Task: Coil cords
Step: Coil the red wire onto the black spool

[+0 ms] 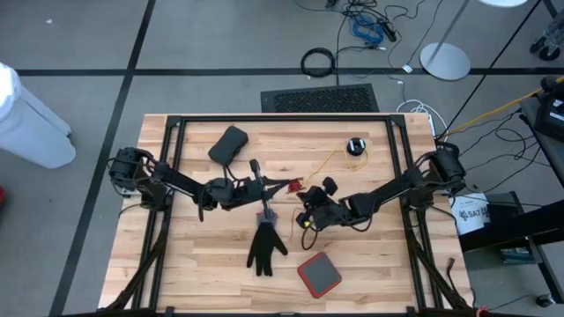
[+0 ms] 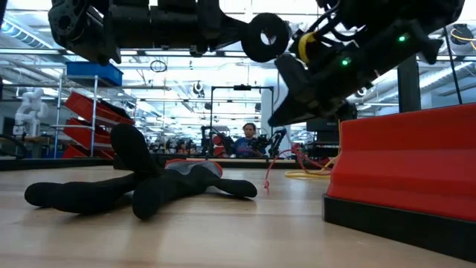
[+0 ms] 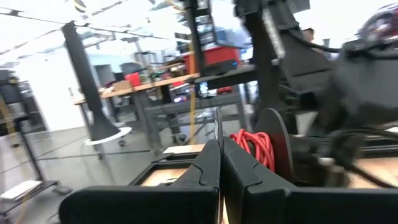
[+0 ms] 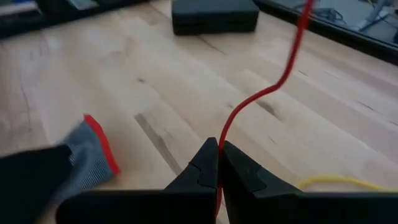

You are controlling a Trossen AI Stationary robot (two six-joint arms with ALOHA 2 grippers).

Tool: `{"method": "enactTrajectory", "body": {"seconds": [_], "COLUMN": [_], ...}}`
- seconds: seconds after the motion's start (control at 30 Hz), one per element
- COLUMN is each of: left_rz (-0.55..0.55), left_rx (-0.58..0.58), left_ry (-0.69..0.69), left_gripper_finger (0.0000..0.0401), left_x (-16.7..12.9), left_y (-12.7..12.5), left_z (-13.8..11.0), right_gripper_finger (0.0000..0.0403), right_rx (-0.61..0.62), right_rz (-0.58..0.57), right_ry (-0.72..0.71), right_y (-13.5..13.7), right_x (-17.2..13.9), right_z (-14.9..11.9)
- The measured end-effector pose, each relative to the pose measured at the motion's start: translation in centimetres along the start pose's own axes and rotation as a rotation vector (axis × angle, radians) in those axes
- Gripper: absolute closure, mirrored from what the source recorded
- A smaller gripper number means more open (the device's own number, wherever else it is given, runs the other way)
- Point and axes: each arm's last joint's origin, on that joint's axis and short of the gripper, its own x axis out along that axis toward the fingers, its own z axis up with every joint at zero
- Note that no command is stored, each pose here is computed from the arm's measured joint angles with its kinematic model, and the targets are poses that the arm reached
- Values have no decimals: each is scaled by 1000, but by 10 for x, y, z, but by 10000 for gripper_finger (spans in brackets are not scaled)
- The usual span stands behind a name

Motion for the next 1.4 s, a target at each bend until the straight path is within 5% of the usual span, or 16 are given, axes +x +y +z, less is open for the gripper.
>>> {"method": "enactTrajectory", "body": {"seconds": [0.57,1.4], "left_rz": [95,115], "left_rx": [65,315], "left_ry": [68,220], "left_gripper_finger": [401,401], "left_x": [4,0], "left_y": [8,-12], "left_z": [-12,-48], "right_gripper_finger": [403,403], "right_rx": [-39,-32], "right_rz": [9,63], "right_ry": [-131,-122], "right_y": [30,35], "right_x": [19,14], "right_z": [35,35]}}
